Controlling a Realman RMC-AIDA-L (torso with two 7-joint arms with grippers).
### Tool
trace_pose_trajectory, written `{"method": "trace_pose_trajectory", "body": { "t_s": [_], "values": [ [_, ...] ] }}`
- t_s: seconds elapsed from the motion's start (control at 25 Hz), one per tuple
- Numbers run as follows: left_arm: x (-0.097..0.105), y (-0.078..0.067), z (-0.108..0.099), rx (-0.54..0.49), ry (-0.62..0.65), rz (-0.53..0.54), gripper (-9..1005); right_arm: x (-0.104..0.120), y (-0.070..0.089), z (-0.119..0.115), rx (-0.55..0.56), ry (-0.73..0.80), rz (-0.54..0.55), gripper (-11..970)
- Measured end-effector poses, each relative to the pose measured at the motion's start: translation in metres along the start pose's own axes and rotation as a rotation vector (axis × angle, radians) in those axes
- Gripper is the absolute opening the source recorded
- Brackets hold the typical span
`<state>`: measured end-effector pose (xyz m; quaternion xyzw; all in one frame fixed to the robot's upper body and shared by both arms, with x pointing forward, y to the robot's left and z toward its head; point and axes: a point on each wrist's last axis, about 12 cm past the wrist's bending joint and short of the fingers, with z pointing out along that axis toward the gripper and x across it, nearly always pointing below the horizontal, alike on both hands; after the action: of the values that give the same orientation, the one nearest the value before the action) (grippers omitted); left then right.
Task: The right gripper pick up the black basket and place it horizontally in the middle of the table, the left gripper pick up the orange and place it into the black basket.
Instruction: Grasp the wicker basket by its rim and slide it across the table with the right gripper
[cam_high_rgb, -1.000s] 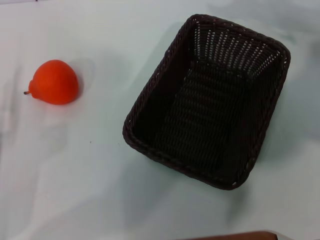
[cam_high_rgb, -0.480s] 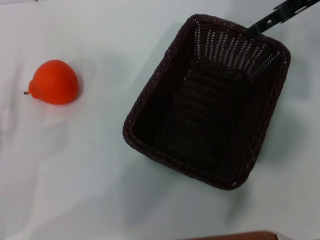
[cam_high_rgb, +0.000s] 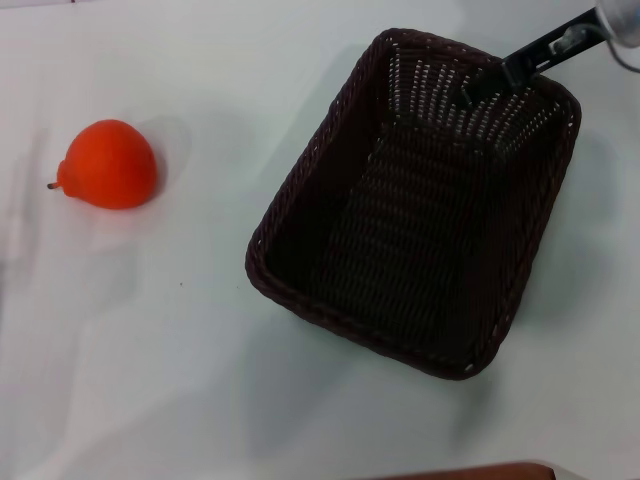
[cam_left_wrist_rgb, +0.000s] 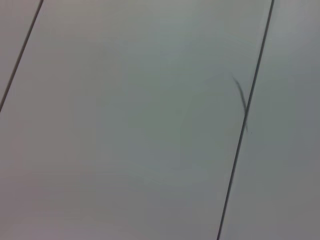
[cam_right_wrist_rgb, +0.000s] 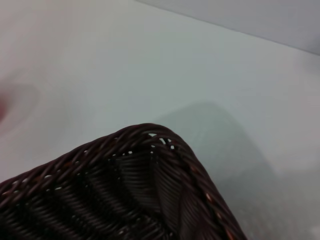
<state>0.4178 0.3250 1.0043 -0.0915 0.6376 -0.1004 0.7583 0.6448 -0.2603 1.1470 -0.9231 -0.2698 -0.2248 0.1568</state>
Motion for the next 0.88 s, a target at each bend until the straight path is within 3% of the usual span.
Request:
{"method": "trace_pose_trajectory", "body": {
  "t_s": [0.44, 0.88],
  "values": [
    [0.001, -0.002, 0.000, 0.007, 0.004, -0.004, 801, -0.001, -0.011, 0.010, 0.027, 0.014, -0.049, 789],
    [0.002, -0.002, -0.004, 0.001, 0.006, -0.006, 794, -0.006, -0.012, 0.002, 0.056, 0.010, -0.006, 511]
  ]
}}
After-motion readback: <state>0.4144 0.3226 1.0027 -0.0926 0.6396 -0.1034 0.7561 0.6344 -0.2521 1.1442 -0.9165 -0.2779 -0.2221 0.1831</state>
